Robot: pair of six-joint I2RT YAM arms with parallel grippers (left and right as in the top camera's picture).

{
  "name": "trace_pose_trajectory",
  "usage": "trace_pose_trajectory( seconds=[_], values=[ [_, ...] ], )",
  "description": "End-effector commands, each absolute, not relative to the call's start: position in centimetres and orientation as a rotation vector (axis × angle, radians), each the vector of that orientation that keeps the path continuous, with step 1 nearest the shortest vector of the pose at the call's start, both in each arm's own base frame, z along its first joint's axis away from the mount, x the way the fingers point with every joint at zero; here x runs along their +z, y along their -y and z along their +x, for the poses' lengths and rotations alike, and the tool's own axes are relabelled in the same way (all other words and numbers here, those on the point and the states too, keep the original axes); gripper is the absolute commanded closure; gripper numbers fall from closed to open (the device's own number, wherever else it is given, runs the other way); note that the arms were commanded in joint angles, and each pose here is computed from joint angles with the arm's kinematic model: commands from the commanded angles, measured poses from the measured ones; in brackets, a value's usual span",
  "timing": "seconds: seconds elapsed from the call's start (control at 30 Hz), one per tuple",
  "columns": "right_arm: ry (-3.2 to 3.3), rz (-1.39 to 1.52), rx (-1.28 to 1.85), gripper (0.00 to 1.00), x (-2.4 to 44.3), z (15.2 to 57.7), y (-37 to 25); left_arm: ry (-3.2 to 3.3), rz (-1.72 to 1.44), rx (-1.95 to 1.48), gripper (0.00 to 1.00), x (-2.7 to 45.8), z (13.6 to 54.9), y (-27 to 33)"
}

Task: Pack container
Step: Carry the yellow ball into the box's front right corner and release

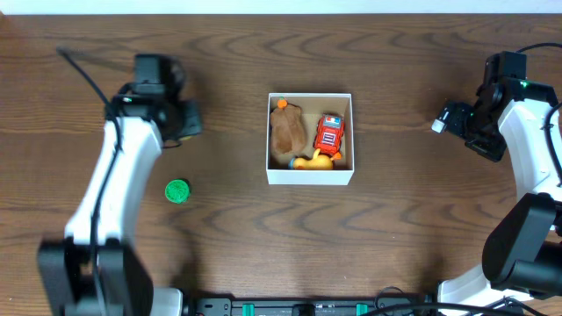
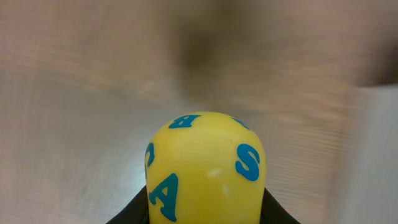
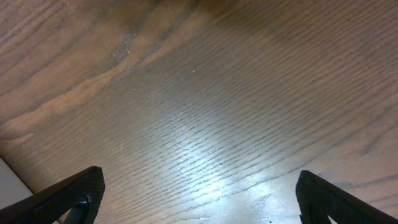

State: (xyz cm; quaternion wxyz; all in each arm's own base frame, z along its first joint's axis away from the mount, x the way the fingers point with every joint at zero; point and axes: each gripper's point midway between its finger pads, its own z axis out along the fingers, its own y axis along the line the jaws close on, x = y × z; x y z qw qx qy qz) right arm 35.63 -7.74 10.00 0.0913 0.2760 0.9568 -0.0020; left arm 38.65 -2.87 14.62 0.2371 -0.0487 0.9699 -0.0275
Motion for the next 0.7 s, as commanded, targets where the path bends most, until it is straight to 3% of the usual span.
trace_pose_trajectory(
  seconds=[0.0, 0.27, 0.5, 0.6, 0.67],
  values=[
    [-2.846, 0.807, -0.007, 0.01, 10.0, 35.6, 7.8, -2.518, 0.216, -0.104, 0.77, 19.4, 38.1, 8.4],
    [-2.847, 0.807, -0.007, 0.01, 10.0, 35.6, 7.8, -2.432, 0.709, -0.223, 0.78, 18.5, 34.0, 21.5],
    [-2.853, 0.807, 0.004, 0.01, 9.9, 35.5, 7.6, -2.519, 0.869, -0.215, 0.68, 12.5, 33.0, 25.6],
    [-2.853, 0.807, 0.004, 0.01, 9.9, 35.5, 7.7, -2.561, 0.88, -0.2, 0.53, 11.1, 32.7, 25.5],
    [-2.851, 0.807, 0.003, 0.01, 9.9, 35.5, 7.7, -2.568, 0.883, -0.196, 0.24, 11.0, 32.6, 25.4]
  ],
)
